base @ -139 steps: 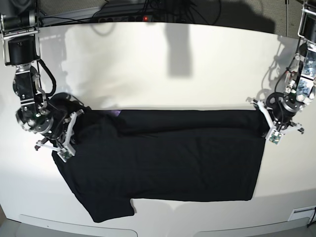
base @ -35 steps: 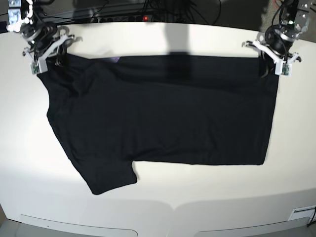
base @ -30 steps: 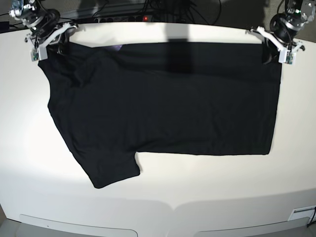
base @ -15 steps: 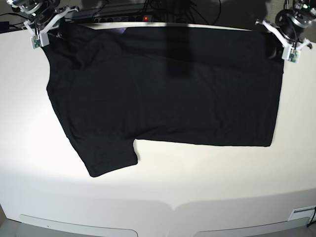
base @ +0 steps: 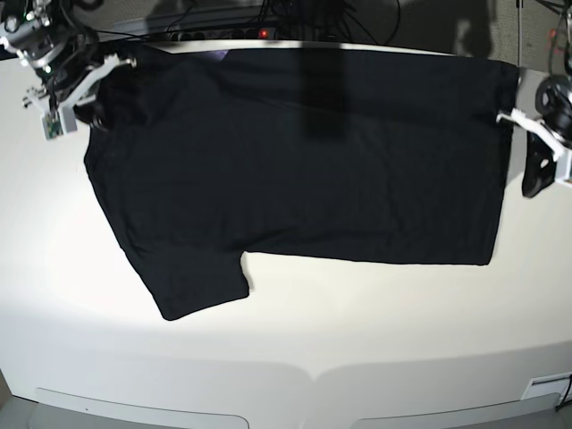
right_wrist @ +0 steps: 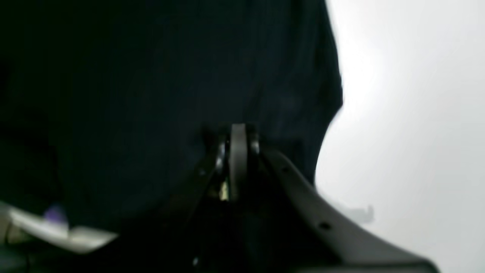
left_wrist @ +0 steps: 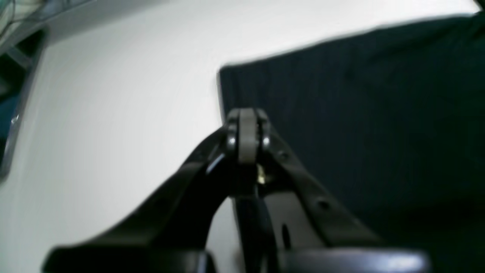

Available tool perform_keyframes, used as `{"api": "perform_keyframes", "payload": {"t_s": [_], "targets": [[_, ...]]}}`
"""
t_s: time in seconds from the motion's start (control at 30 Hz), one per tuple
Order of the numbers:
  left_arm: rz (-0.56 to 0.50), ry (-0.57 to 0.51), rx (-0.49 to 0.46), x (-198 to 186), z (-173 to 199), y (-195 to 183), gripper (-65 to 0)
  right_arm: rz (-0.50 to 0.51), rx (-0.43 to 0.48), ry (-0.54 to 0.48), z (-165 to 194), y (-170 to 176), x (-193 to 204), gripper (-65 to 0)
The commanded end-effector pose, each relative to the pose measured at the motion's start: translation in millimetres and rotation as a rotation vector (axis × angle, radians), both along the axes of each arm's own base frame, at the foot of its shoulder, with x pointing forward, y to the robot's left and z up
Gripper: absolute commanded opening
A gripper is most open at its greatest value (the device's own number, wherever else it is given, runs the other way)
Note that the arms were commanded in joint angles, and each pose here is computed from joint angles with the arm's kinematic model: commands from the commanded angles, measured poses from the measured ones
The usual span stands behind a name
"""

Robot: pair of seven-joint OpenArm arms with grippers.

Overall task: Fold the T-shirt properly
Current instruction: 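Release the corners and move both grippers to the shirt's hem corners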

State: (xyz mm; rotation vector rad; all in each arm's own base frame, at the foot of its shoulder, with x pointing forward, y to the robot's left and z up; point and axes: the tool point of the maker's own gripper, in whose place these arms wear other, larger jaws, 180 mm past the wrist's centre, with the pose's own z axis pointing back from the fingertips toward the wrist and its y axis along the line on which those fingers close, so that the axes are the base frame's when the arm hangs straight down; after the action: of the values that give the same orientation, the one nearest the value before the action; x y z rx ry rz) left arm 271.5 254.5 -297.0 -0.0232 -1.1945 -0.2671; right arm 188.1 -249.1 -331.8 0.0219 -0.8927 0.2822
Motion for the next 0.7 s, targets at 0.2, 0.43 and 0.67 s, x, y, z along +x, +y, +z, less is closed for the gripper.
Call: {"api": "perform_keyframes", "payload": {"t_s": [0.2, 0.43, 0.67], "targets": [[0.16, 0.007, -0.178, 77, -6, 58, -55.6, -0.015, -0.019, 0.045, 11, -4, 34, -65.0], [0.113, 0.183, -0.371, 129, -56, 60, -48.6, -0.008, 0.033, 0.014, 24, 3, 52, -65.0], [0.16, 0.271, -0.454, 173, -87, 48, -48.6, -0.009, 0.028, 0.028, 22, 2, 52, -65.0]]}}
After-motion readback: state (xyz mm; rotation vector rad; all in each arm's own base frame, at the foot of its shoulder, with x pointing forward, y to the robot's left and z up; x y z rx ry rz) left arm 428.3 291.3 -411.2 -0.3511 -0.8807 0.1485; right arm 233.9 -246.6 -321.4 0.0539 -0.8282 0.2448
